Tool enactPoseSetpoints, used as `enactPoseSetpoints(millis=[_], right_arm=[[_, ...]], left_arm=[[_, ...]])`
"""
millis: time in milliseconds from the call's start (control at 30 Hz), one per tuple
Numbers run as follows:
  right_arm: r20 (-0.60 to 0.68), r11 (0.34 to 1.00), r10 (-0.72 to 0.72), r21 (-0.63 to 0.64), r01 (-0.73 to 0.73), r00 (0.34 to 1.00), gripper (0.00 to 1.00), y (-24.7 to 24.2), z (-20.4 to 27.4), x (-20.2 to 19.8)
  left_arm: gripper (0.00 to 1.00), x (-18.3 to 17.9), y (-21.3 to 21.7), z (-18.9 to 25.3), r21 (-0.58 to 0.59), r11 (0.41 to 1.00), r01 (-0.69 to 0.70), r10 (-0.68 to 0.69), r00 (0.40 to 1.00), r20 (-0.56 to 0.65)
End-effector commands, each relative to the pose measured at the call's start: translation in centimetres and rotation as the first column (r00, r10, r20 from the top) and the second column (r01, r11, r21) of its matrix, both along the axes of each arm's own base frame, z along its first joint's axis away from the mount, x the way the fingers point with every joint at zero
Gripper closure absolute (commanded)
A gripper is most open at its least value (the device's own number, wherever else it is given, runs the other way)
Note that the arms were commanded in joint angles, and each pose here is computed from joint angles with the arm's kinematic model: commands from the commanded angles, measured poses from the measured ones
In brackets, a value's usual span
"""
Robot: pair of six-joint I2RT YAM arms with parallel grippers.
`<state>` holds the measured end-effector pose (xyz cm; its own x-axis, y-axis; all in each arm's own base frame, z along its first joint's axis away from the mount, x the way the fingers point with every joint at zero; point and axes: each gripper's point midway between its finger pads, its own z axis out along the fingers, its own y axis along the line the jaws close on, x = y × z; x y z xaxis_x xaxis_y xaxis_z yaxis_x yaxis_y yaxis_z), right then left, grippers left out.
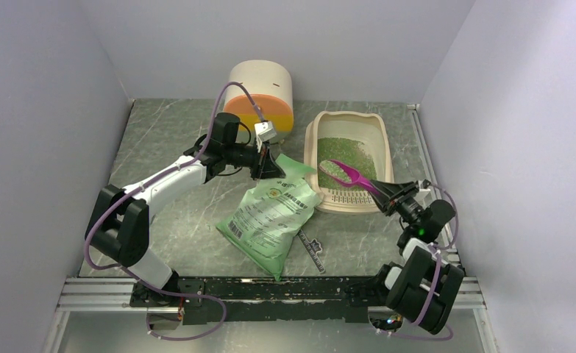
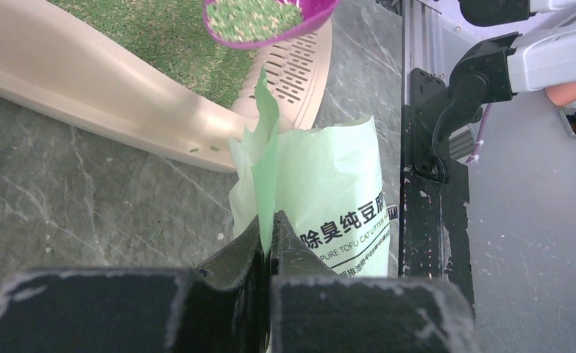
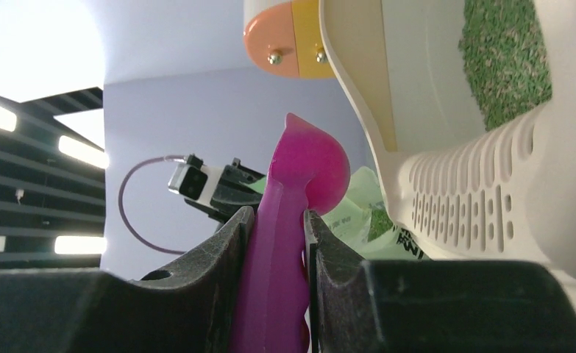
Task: Fill the litter box with clean litter
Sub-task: Pour the cat litter into the litter box.
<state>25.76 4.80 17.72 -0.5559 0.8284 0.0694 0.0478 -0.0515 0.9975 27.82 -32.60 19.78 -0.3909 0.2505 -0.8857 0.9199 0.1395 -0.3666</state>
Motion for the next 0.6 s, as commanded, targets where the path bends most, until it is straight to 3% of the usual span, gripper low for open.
enactPoseSetpoints(millis=[0,200,400,567], right_arm=[[0.039,0.994,-0.083,-0.064,0.086,0.996,1.0,-2.0,0.9,2.0],[0.02,0.955,-0.208,-0.211,0.207,0.978,1.0,-5.0,0.9,4.8],[0.017,0.875,-0.338,-0.362,0.32,0.941,1.0,-8.5,1.3,7.2],[0.059,0.802,-0.388,-0.47,0.368,0.92,1.0,-10.9,3.2,9.4]], left_arm=[[0.95,-0.1,-0.8,3.1,-0.073,0.996,0.044,-0.038,0.996,0.08],[0.93,0.0,-0.7,2.3,-0.053,0.998,0.038,-0.034,0.997,0.073],[0.67,0.1,-0.6,2.5,-0.05,0.999,0.017,-0.014,0.998,0.068],[0.52,-0.1,-0.2,3.0,-0.054,0.999,-0.006,0.011,0.996,0.091]])
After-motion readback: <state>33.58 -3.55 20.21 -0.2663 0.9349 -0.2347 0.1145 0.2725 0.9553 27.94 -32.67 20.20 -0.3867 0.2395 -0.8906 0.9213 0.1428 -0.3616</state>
